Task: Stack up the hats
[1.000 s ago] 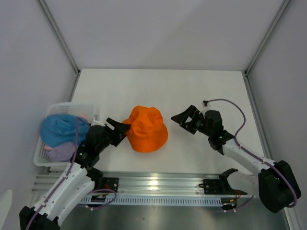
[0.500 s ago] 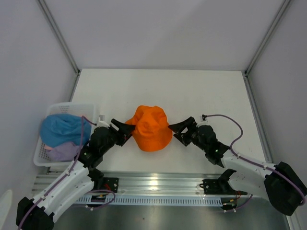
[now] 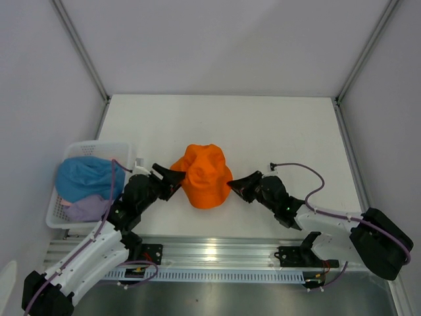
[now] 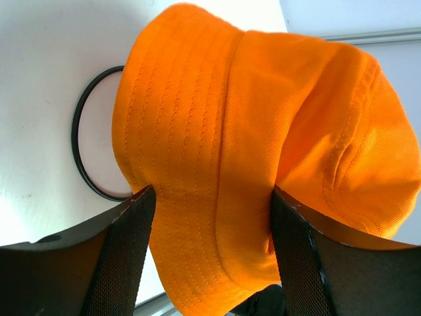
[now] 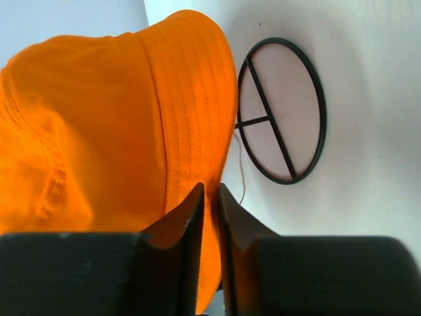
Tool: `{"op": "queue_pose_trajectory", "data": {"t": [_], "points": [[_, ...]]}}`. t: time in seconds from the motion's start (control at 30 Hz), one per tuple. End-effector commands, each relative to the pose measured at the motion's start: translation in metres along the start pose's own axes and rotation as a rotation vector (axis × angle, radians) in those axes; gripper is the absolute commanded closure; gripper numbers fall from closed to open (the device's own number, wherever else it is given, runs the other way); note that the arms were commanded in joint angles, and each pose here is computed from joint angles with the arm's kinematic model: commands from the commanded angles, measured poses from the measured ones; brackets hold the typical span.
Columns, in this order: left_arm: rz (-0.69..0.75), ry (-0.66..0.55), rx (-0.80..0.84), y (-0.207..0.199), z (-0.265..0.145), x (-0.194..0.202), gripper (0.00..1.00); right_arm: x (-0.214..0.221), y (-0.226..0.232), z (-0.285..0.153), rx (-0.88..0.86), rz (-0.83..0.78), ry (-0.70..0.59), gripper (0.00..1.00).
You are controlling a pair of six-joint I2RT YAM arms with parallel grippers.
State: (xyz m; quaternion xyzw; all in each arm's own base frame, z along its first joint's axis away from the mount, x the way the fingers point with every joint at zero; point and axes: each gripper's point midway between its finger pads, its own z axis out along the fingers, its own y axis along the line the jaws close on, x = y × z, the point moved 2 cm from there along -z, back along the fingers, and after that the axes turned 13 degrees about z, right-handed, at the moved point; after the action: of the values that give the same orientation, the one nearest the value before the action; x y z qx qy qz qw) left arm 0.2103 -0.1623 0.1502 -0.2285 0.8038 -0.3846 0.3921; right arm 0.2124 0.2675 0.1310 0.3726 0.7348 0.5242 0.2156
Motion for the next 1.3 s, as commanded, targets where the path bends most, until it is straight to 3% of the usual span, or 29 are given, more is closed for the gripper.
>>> {"op": "queue_pose_trajectory", "data": {"t": [0.0,0.07,0.37,0.67,0.8,0.83,0.93,0.97,1.0,1.03,1.1,1.17,1.27], "points": [[0.044,0.094,-0.194,0.055,-0.001,0.028,0.28,-0.006,0.027,0.005,-0.119,0.065,-0.052,0.86],[0.050,0.100,-0.210,0.058,-0.002,0.030,0.28,-0.005,0.030,0.008,-0.127,0.074,-0.049,1.00],[0.093,0.040,-0.348,0.062,-0.029,0.006,0.02,-0.021,-0.018,0.015,0.048,-0.154,-0.137,1.00],[0.127,0.000,-0.413,0.068,-0.038,-0.019,0.01,-0.026,-0.034,0.015,0.070,-0.296,-0.146,1.00],[0.149,-0.010,-0.340,0.057,-0.033,-0.025,0.02,-0.028,-0.030,0.016,0.074,-0.364,-0.151,0.98],[0.178,-0.028,-0.296,0.045,-0.033,-0.032,0.02,-0.027,-0.020,0.015,0.051,-0.392,-0.147,0.92],[0.253,-0.043,-0.240,0.024,-0.039,-0.042,0.01,-0.023,-0.002,0.012,0.019,-0.453,-0.131,0.55],[0.277,-0.055,-0.233,0.021,-0.042,-0.046,0.01,-0.023,0.016,0.008,0.008,-0.505,-0.135,0.36],[0.300,-0.093,-0.192,0.000,-0.050,-0.059,0.01,-0.022,0.027,0.006,-0.003,-0.540,-0.130,0.27],[0.346,-0.096,-0.192,-0.002,-0.054,-0.062,0.00,-0.022,0.037,0.004,-0.006,-0.577,-0.131,0.12],[0.393,-0.135,-0.161,-0.022,-0.067,-0.076,0.00,-0.023,0.069,-0.006,-0.015,-0.669,-0.136,0.01],[0.453,-0.183,-0.129,-0.049,-0.085,-0.095,0.01,-0.029,0.086,-0.018,-0.011,-0.734,-0.148,0.00],[0.535,-0.234,-0.112,-0.080,-0.111,-0.118,0.00,-0.052,0.108,-0.030,0.014,-0.710,-0.181,0.00]]}}
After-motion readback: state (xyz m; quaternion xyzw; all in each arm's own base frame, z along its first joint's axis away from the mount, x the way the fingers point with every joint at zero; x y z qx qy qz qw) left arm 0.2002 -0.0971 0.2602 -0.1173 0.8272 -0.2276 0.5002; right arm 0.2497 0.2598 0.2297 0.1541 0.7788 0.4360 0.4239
